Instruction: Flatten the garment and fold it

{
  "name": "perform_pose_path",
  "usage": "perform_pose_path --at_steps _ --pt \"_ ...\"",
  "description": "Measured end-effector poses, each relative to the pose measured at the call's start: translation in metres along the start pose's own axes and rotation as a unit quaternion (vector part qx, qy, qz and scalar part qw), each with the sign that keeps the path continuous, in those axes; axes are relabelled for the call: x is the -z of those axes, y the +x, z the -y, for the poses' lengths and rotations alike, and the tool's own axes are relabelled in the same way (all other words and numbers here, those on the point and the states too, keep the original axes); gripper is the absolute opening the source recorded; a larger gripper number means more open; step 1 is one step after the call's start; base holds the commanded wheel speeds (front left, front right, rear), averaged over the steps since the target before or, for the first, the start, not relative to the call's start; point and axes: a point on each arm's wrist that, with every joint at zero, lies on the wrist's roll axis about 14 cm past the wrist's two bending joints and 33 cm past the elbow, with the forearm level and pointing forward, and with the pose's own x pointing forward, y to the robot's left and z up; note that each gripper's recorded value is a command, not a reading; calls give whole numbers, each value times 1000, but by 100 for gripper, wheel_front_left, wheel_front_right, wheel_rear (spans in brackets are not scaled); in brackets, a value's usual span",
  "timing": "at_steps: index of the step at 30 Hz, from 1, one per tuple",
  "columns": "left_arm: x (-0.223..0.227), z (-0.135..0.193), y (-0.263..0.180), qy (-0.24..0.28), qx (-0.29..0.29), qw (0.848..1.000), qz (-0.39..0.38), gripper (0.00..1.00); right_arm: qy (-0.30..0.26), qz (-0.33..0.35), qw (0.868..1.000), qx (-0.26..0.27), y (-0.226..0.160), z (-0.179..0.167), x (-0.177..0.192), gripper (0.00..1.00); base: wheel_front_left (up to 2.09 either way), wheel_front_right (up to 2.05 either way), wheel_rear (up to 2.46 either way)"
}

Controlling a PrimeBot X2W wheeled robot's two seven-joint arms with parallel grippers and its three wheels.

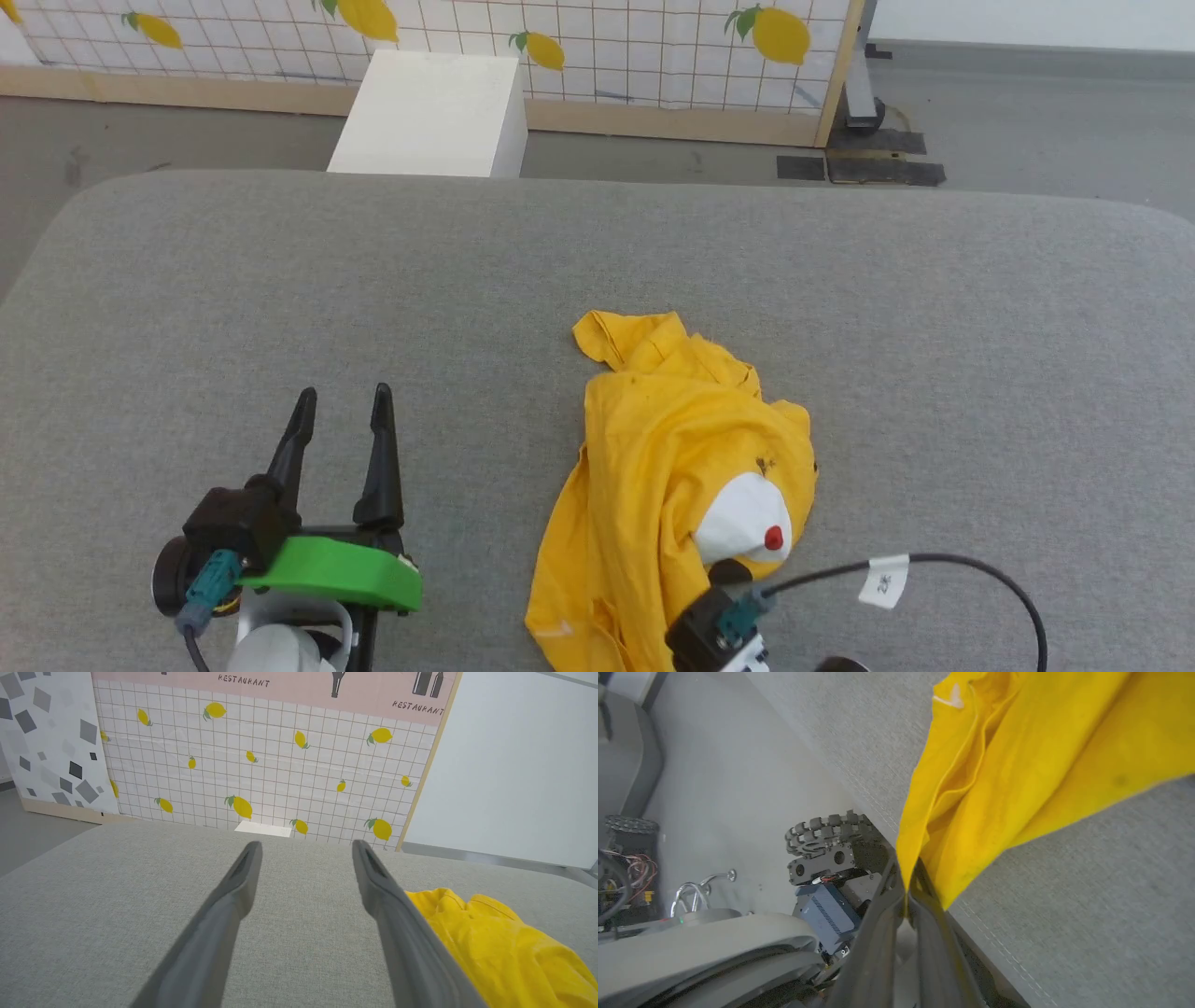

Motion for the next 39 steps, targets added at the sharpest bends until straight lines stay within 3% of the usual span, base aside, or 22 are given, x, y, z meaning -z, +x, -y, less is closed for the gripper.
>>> perform_pose_path --at_steps 1,2,3,4,8,10,13,16,17,24,31,39 --pt "0 0 -1 0 1 1000 -1 100 -2 -16 1000 11 1 5 9 0 0 0 0" --pt "1 1 -1 0 1 1000 -2 100 -4 -16 1000 23 1 10 11 7 0 0 0" --pt "1 1 -2 0 1 1000 -2 100 -3 -6 999 31 0 14 8 89 0 0 0" --pt "1 1 -2 -1 3 1000 -3 100 0 13 999 38 -2 17 1 100 0 0 0" --pt "4 1 -5 -2 3 1000 -8 100 12 154 985 71 -25 34 -51 100 0 0 0" --pt "5 1 -7 -2 3 1000 -10 100 5 244 964 106 -48 50 -82 100 0 0 0" --pt "10 6 -8 -4 11 1000 -18 100 -7 363 915 178 -93 85 -113 100 0 0 0" --pt "17 17 -8 -8 26 999 -27 100 -2 409 885 222 -117 110 -117 100 0 0 0" --pt "20 21 -7 -10 33 999 -32 100 3 413 881 230 -121 116 -115 100 0 0 0" --pt "58 82 13 -28 124 985 -116 100 37 404 874 269 -126 149 -99 100 0 0 0" --pt "85 125 42 -44 186 959 -210 100 55 401 868 287 -129 167 -94 100 0 0 0" --pt "136 138 33 -55 198 908 -364 100 82 396 862 305 -133 180 -77 100 0 0 0"
